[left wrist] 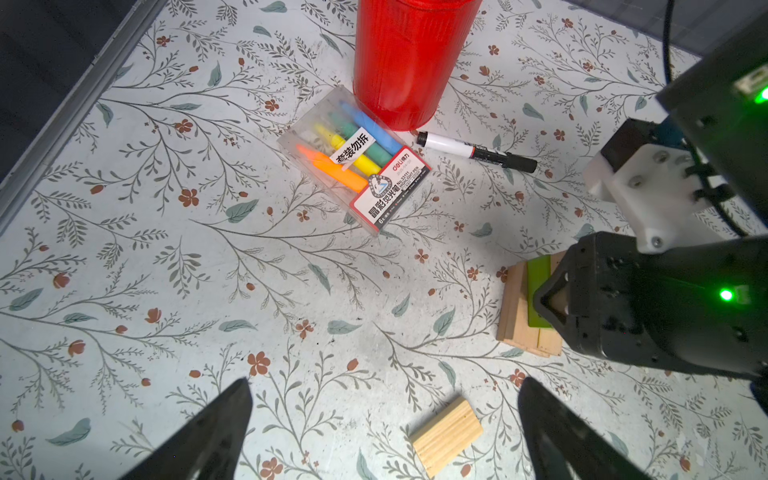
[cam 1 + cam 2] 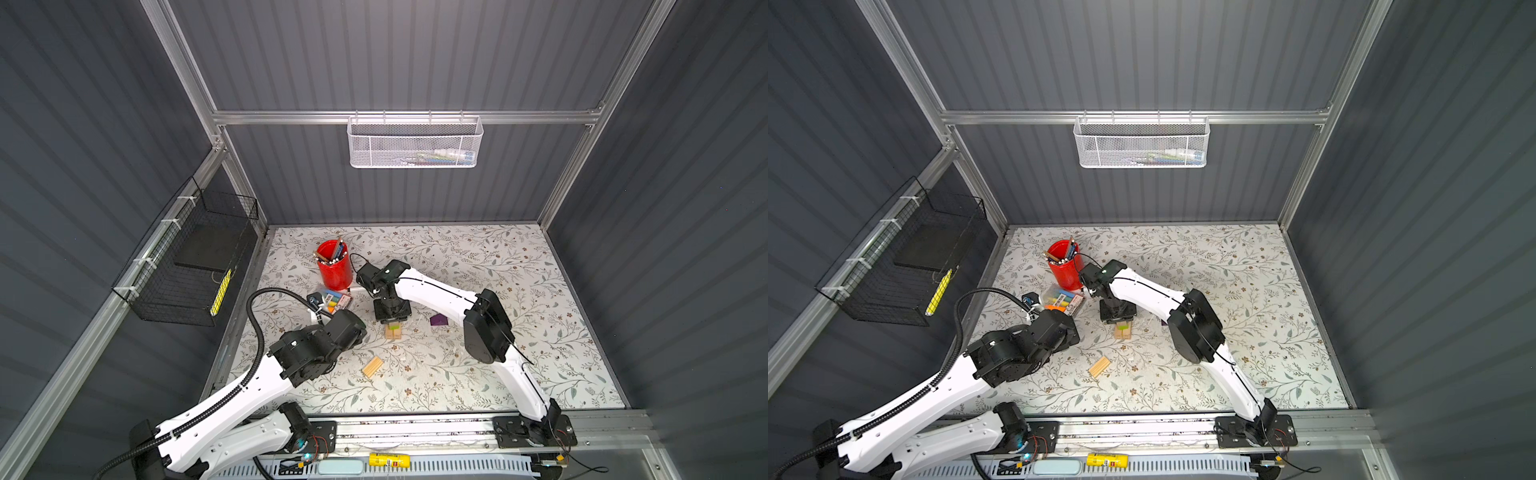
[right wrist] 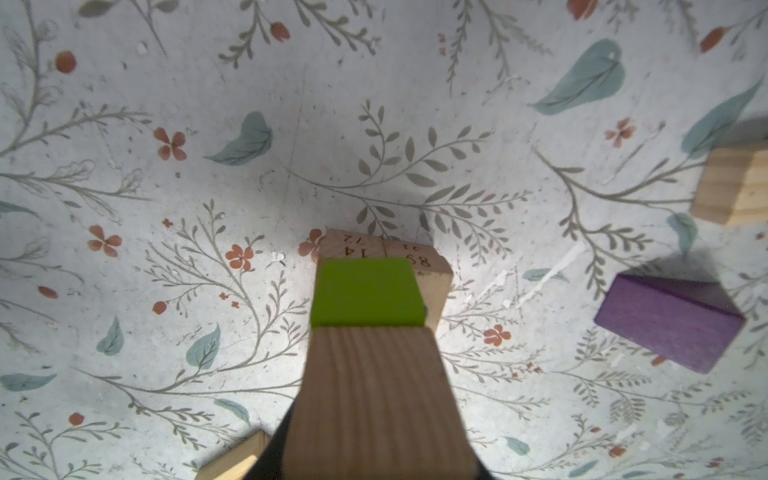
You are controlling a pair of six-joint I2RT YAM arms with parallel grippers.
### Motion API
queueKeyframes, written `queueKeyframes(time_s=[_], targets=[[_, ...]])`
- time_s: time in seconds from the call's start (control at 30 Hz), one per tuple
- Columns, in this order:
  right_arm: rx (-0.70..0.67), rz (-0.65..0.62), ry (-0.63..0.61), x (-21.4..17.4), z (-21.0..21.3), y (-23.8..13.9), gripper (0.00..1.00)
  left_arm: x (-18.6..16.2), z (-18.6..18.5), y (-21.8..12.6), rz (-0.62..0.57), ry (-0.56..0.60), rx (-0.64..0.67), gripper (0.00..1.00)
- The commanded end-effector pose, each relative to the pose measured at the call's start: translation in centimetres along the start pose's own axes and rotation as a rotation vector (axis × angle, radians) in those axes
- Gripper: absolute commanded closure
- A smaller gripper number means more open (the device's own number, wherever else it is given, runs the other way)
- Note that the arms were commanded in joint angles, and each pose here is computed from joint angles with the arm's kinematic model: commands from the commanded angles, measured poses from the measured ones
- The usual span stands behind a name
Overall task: Build the wood block tower
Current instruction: 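Adjust the held wooden block down against the green block with right gripper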
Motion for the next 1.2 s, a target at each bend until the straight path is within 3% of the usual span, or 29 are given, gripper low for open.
queueKeyframes(time_s=[0.0, 0.43, 0.77, 1.17], targets=[[0.0, 0.01, 0.003, -0.1, -0.1, -0.4, 0.68, 0.0, 0.9, 0.2, -0.016, 0.0, 0.039, 0.0], [0.045, -0.018, 0.165, -0.5, 0.5, -1.2, 0.71, 0.0, 1.0, 0.1, -0.015, 0.003, 0.036, 0.0], [0.03, -0.018, 0.199, -0.9, 0.3, -1.0, 0.7, 0.0, 1.0, 0.1, -0.016, 0.004, 0.034, 0.0], [0.028, -0.051, 0.189, -0.3, 0.2, -1.8, 0.5, 0.0, 1.0, 0.2, -0.016, 0.006, 0.037, 0.0]])
Point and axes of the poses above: each gripper's point midway between its finger pads, its own y axis out along the fingers, its own z axis along the line the jaws close on, x = y × z, the point moved 6 cm from there along -y, back along the fingers, and after that the axes turned 11 degrees about -y, right-handed, at the moved point
